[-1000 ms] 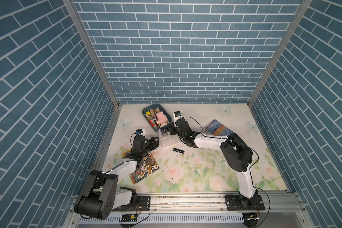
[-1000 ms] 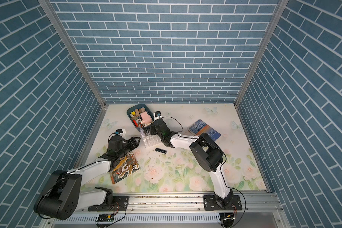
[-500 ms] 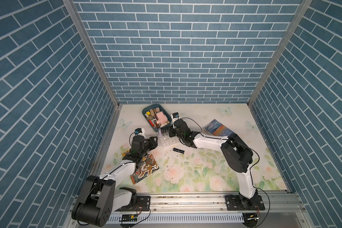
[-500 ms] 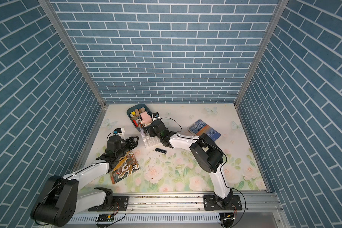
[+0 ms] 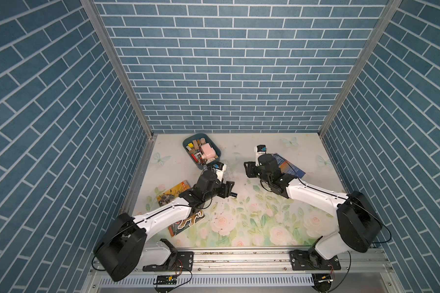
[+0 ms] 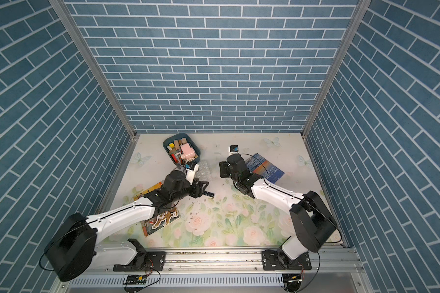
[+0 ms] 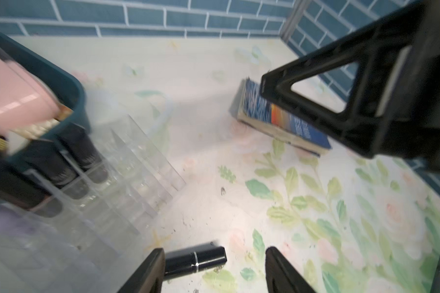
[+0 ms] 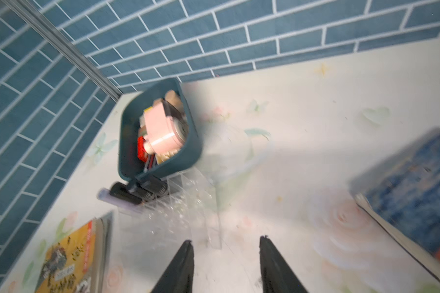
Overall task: Arrange the lipsticks in the organizer
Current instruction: Place the lipstick in the storage box, then pick up the lipstick at the center of the board.
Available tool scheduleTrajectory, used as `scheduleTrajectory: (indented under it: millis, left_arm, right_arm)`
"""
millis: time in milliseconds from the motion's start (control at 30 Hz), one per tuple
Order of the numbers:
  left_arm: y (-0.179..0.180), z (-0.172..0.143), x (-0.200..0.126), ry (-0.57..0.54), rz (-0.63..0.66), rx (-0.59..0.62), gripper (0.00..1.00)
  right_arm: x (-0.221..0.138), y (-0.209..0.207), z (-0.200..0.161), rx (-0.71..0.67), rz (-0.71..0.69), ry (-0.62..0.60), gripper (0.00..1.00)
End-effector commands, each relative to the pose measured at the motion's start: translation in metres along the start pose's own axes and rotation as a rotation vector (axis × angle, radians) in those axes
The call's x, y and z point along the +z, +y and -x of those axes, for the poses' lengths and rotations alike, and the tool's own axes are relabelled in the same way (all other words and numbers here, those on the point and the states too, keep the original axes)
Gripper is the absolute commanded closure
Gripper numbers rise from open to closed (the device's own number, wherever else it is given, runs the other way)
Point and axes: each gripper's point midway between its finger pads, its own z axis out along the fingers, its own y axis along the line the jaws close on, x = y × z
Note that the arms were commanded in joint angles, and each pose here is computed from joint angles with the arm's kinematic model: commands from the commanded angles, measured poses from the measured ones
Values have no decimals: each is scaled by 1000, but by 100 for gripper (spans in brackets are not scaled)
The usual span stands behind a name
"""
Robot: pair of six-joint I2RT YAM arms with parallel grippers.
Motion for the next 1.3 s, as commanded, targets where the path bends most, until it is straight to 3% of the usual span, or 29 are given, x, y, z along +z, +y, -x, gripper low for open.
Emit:
scheduleTrajectory:
  millis: [0,133,233,467,667,933,1167,1267]
  left_arm:
    - [-15,-20,14,88,-36,100,31]
    - [-2,-26,30,157,44,147,31]
    - [20,-23,27,180,177,113,35]
    - [81,-2,-33,56,412,-119,36]
    - [109,2,-62,-27,389,-266,36]
    - [116,1,-66,-40,359,-314,36]
    - [119,-1,-64,-35,284,-394,36]
    - [120,-1,-62,-25,251,-438,36]
  right_arm:
    - [-16,-13,-22,37,-23,46,54]
    - [-21,-13,-35,39,22,62,50]
    - [-7,6,-56,-27,108,165,42]
    - [24,50,-96,-341,111,336,31]
    - [44,64,-127,-472,114,437,29]
    - [55,61,-153,-533,110,523,31]
    - [62,47,-179,-567,101,578,44]
    - [66,43,-186,-579,95,591,55]
